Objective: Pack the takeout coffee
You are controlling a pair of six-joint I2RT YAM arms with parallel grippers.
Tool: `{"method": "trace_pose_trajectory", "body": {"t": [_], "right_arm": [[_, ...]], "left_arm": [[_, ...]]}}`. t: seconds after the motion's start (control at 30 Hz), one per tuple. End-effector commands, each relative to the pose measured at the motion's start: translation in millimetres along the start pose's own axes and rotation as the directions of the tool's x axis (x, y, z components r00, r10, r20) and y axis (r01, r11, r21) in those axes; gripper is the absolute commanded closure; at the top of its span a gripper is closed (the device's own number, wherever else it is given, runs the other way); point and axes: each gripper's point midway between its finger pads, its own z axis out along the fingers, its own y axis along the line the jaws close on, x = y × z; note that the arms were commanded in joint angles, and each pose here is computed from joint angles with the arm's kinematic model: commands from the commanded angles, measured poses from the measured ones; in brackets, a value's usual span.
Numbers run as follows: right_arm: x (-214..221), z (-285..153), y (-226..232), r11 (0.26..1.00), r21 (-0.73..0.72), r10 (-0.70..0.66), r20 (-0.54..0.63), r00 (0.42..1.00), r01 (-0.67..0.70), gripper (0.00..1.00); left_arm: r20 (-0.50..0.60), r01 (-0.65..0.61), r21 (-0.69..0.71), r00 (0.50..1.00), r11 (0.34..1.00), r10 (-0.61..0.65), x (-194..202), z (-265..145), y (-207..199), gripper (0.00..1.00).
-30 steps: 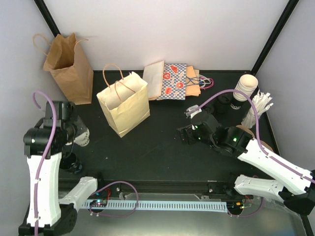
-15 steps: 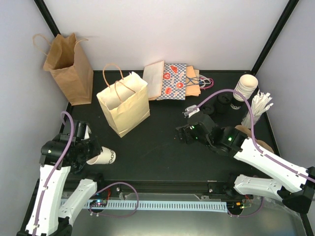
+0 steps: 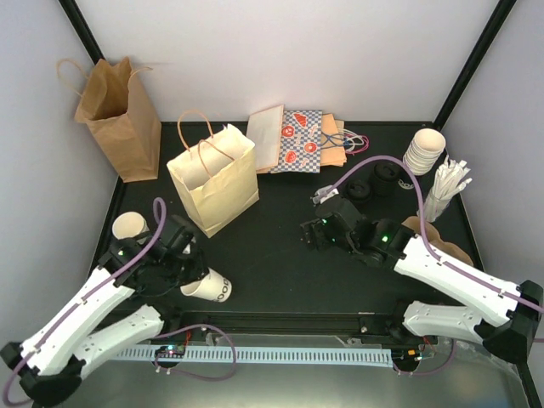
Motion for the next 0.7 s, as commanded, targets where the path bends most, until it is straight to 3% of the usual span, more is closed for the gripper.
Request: {"method": "trace_pose_trajectory", "body": {"t": [0.0,0.13,0.23,0.4,0.5,0.67], "right_arm": [[2.0,5.0,-5.4,0.999,0.029,0.024,-0.002,1.0,-0.024,0.08],[8.0,12.7,-25.3,0.995,0.071,0.068,-0.039,0.997,-0.065,0.08],[15.8,18.4,-48.7,0.988,0.077,0.142,-0.101,0.985,-0.135,0.08],[20.5,8.0,-82.0,0.967,0.124,0.232,-0.07,0.97,-0.222,0.08],[23.7,-1.3,-101.0,0.944,0.175,0.288,-0.034,0.957,-0.278,0.08],[30.1,-11.1,-113.0,0.92,0.201,0.34,0.021,0.94,-0.337,0.07]], "left_arm": [[0.064,0.049,0.007,0.997,0.999,-0.05,-4.4,-4.1,-19.3,0.99],[0.076,-0.003,-0.035,0.997,0.999,0.006,1.2,-2.3,-26.9,0.99],[0.158,-0.047,-0.078,0.986,0.996,0.059,-0.5,-0.2,-37.1,0.98],[0.143,-0.264,-0.096,0.951,0.96,0.276,10.2,19.0,-88.8,0.98],[0.141,-0.384,-0.216,0.897,0.898,0.418,5.7,19.8,-114.4,0.99],[0.101,-0.54,-0.403,0.777,0.739,0.622,-15.3,32.9,-142.0,0.98]]}}
